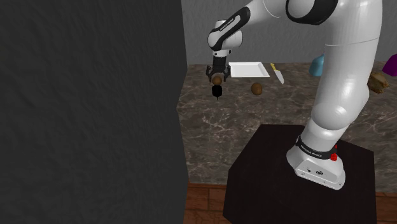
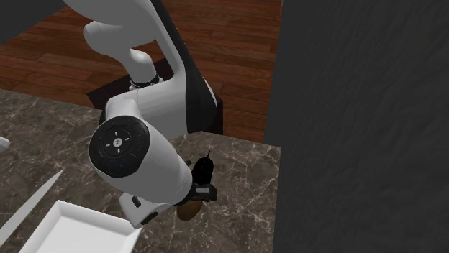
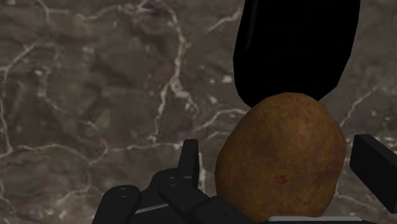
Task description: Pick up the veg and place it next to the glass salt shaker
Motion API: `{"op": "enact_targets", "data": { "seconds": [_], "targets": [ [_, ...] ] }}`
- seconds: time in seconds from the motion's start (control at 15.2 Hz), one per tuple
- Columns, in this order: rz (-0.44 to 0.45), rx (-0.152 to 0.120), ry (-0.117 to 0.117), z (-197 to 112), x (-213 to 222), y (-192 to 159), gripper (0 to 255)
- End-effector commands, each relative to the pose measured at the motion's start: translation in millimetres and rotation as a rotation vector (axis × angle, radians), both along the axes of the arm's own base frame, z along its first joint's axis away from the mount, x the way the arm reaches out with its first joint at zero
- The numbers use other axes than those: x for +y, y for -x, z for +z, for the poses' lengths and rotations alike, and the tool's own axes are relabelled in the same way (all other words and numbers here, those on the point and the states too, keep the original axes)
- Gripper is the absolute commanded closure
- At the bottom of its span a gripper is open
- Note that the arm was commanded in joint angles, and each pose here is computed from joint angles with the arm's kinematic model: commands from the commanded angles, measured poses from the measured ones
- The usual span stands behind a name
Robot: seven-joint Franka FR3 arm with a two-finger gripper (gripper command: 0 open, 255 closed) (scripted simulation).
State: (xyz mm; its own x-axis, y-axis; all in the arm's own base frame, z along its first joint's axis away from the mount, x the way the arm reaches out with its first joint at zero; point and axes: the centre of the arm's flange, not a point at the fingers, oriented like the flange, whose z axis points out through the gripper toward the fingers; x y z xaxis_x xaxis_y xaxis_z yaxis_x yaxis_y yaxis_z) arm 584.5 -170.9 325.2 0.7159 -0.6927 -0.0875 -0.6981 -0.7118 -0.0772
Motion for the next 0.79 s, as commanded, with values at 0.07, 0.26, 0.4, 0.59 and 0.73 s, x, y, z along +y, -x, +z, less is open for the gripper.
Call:
{"op": "enact_targets", "data": {
  "seconds": [0.07, 0.26, 0.4, 0.59, 0.73],
  "targets": [
    [0.000, 0.000, 0.000, -0.1, 0.0, 0.0, 0],
    [0.000, 0.000, 0.000, -0.3, 0.0, 0.1, 255],
    [0.000, 0.000, 0.000, -0.3, 0.0, 0.1, 255],
    [0.000, 0.000, 0.000, -0.2, 0.0, 0.1, 255],
    [0.000, 0.000, 0.000, -0.1, 0.0, 0.0, 255]
  ]
}}
